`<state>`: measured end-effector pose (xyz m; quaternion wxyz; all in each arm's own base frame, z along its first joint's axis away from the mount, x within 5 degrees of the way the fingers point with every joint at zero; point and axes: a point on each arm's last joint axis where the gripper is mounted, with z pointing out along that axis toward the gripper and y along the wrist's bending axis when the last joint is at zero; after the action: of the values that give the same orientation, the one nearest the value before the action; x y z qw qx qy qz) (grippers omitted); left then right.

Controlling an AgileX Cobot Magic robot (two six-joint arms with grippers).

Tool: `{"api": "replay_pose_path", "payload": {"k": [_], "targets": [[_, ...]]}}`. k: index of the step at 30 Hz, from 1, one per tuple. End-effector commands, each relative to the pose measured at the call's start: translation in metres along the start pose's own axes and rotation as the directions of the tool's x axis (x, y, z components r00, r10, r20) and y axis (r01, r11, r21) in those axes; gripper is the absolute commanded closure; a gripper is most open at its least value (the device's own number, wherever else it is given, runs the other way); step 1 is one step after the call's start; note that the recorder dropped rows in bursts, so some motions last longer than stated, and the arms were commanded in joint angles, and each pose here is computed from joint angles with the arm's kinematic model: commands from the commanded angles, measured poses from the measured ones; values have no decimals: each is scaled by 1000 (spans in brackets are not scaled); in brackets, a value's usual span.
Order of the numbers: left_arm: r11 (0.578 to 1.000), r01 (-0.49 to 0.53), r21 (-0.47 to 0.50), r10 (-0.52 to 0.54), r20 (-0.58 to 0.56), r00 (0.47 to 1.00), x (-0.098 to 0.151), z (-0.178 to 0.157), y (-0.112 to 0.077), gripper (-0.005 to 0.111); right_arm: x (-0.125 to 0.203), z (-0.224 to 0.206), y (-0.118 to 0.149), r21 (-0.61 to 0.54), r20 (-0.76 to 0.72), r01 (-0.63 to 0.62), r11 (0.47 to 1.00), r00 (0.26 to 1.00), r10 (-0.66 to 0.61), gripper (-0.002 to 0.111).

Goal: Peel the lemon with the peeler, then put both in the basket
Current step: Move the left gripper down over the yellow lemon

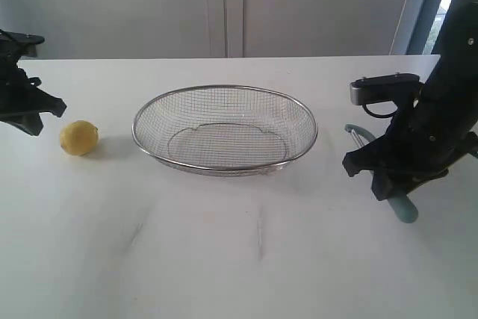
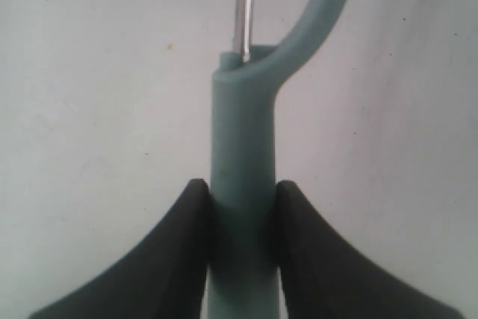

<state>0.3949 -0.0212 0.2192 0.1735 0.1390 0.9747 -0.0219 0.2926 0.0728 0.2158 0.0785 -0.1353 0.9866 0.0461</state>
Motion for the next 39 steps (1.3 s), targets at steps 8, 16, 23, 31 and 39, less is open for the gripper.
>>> {"api": "replay_pose_path", "payload": {"k": [8, 16, 23, 31, 39], "targets": [[974, -87, 211, 84, 24, 996, -25, 8, -13, 107, 0, -4, 0, 0, 18, -4, 1000, 1000, 4, 108], [959, -193, 206, 187, 51, 981, -35, 11, -15, 107, 0, -4, 0, 0, 18, -4, 1000, 1000, 4, 108], [933, -314, 174, 305, 76, 949, -35, 11, -13, 107, 0, -4, 0, 0, 18, -4, 1000, 1000, 4, 108], [932, -337, 134, 330, 71, 941, -36, 12, -10, 104, 0, -4, 0, 0, 18, -4, 1000, 1000, 4, 108], [931, -339, 131, 333, 69, 940, -36, 12, -10, 57, 0, -4, 0, 0, 18, -4, 1000, 1000, 4, 108]]}}
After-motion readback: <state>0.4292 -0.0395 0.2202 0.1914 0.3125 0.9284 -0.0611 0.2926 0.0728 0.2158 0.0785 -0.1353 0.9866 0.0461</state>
